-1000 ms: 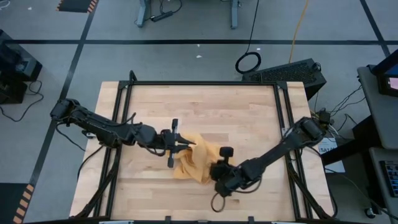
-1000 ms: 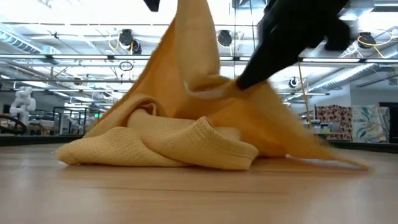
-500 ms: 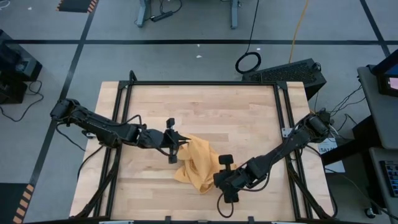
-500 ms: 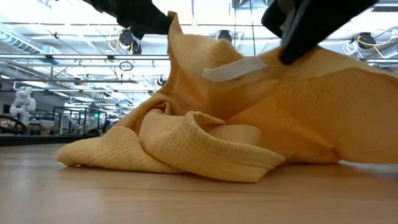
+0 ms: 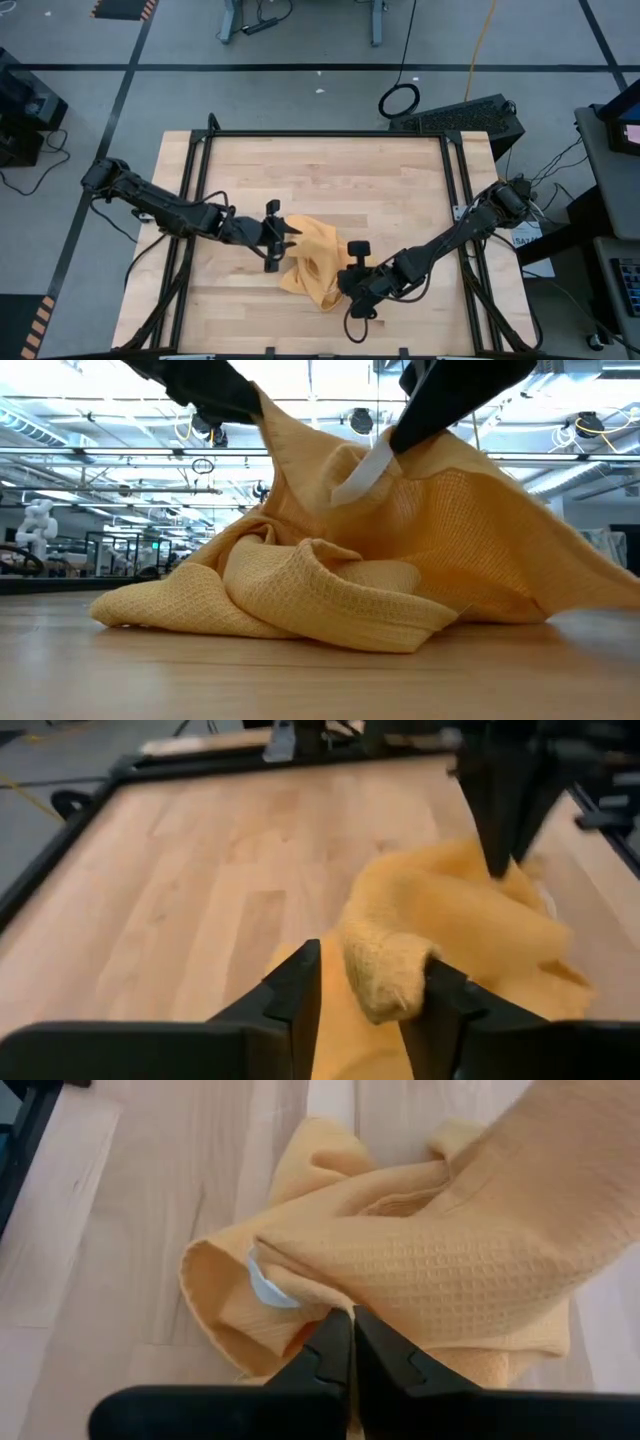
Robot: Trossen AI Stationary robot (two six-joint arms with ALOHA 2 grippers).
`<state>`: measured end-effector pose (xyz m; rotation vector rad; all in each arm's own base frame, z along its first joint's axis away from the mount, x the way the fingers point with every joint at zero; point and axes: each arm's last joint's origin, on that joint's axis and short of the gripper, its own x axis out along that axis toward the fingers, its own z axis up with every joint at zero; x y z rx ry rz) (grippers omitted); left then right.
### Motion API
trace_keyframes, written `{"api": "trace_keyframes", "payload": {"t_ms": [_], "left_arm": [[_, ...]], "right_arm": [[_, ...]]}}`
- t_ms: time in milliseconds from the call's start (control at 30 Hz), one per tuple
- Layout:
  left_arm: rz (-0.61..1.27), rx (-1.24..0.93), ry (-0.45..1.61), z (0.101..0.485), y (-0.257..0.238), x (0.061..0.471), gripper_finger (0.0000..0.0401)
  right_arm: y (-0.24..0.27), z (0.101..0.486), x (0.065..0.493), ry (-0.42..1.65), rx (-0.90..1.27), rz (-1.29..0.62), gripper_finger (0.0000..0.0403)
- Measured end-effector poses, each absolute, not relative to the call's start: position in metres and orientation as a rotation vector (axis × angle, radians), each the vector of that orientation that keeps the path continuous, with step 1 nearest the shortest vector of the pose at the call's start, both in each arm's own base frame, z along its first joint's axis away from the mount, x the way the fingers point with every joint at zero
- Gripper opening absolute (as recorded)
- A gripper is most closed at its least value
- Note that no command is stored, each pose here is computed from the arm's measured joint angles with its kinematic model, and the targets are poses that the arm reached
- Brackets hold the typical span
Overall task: Roll towel
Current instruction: Roll the yellow towel
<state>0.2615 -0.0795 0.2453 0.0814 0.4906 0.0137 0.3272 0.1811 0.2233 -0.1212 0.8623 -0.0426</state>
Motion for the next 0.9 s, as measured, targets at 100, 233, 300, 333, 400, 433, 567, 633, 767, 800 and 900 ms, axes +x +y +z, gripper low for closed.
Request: {"api": "trace_keyframes", "payload": {"t_ms": [100,233,300,333,400,433,567,633,767,800,900], "left_arm": [[0.02,0.053,0.525,0.242,-0.084,0.258,0.0124],[0.054,0.064,0.55,0.234,-0.087,0.253,0.0125],[0.082,0.087,0.542,0.231,-0.087,0.252,0.0124],[0.098,0.093,0.525,0.231,-0.087,0.252,0.0121],[0.114,0.102,0.478,0.231,-0.087,0.253,0.0104],[0.112,0.106,0.448,0.232,-0.087,0.254,0.009],[0.096,0.102,0.329,0.243,-0.086,0.26,0.0016],[0.087,0.081,0.291,0.247,-0.082,0.263,0.0013],[0.077,0.059,0.292,0.247,-0.074,0.267,0.0012],[0.083,0.058,0.297,0.246,-0.071,0.268,0.0011],[0.11,0.052,0.305,0.242,-0.065,0.273,0.001]], "right_arm": [[0.181,0.223,0.327,0.862,-0.116,-0.043,0.0001],[0.181,0.223,0.327,0.861,-0.117,-0.046,0.0001],[0.181,0.223,0.327,0.865,-0.118,-0.049,0.0001],[0.18,0.223,0.327,0.872,-0.118,-0.052,0.0002],[0.179,0.221,0.324,0.905,-0.121,-0.068,0.0002],[0.178,0.219,0.322,0.928,-0.12,-0.081,0.0003],[0.174,0.214,0.311,1.027,-0.095,-0.169,0.0012],[0.174,0.213,0.305,1.041,-0.101,-0.234,0.0022],[0.19,0.213,0.294,1.001,-0.154,-0.243,0.006],[0.196,0.214,0.291,0.98,-0.166,-0.228,0.0072],[0.216,0.214,0.284,0.901,-0.208,-0.187,0.0114]]}}
